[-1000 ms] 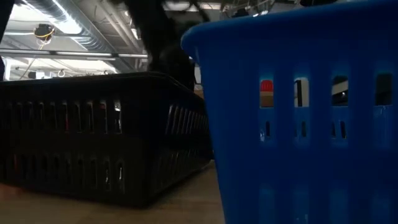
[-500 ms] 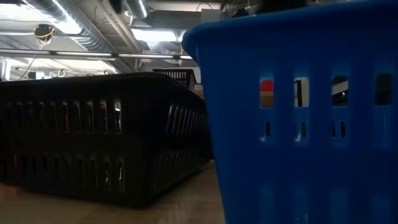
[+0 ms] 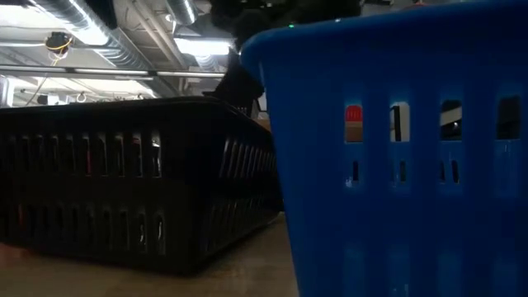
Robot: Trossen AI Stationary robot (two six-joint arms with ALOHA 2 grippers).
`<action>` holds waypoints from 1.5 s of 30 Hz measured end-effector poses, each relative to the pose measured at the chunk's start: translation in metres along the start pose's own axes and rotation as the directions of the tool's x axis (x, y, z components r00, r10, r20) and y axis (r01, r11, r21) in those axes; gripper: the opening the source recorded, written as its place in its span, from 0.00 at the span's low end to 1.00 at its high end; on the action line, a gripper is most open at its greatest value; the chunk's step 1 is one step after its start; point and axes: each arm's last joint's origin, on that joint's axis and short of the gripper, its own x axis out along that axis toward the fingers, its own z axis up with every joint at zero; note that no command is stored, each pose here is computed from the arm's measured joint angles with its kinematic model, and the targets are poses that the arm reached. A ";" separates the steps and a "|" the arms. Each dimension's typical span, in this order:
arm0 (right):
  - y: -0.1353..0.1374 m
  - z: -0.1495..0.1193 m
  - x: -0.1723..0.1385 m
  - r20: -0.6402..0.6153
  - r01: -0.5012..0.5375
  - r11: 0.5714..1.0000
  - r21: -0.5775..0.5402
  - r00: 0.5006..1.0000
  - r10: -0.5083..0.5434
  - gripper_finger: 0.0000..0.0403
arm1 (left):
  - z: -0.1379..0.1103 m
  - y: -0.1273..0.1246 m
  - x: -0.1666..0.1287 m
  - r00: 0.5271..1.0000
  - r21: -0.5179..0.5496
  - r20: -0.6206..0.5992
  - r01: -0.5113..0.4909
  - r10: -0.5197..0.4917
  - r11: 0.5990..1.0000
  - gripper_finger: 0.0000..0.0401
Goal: Stack baskets on shelf by color
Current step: Stack the left blue basket on top of the blue basket on the shelf
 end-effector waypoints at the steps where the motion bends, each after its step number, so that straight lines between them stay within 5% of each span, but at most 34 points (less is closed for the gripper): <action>1: -0.002 0.002 0.003 -0.009 -0.002 1.000 0.002 1.000 0.002 0.21 | -0.003 0.001 0.000 1.000 0.000 0.002 -0.001 0.001 1.000 0.21; 10: -0.008 -0.011 0.031 -0.093 0.015 0.996 0.091 0.996 -0.006 0.21 | -0.012 -0.003 -0.007 0.999 0.063 0.014 0.033 -0.033 0.997 0.21; 21: -0.009 -0.026 0.043 -0.195 0.133 0.990 0.055 0.973 -0.120 0.21 | -0.021 0.022 -0.030 0.984 0.071 0.145 0.097 -0.107 0.993 0.21; 27: -0.007 -0.036 0.048 -0.254 0.120 0.987 0.110 0.963 -0.089 0.19 | -0.049 0.027 -0.008 0.970 0.061 0.198 0.132 -0.142 0.989 0.21; 30: -0.004 -0.038 0.047 -0.275 0.128 0.983 0.129 0.957 -0.089 0.09 | -0.074 0.029 0.010 0.958 0.056 0.225 0.171 -0.179 0.984 0.21; 38: 0.013 -0.012 0.023 -0.223 0.038 0.999 0.014 0.974 -0.034 0.01 | -0.115 0.022 0.051 0.803 0.055 0.516 0.317 -0.299 0.947 0.21; 45: 0.011 0.050 -0.041 -0.226 -0.013 0.998 -0.055 0.974 0.000 0.00 | -0.130 0.033 0.073 0.689 0.098 0.658 0.323 -0.305 0.941 0.21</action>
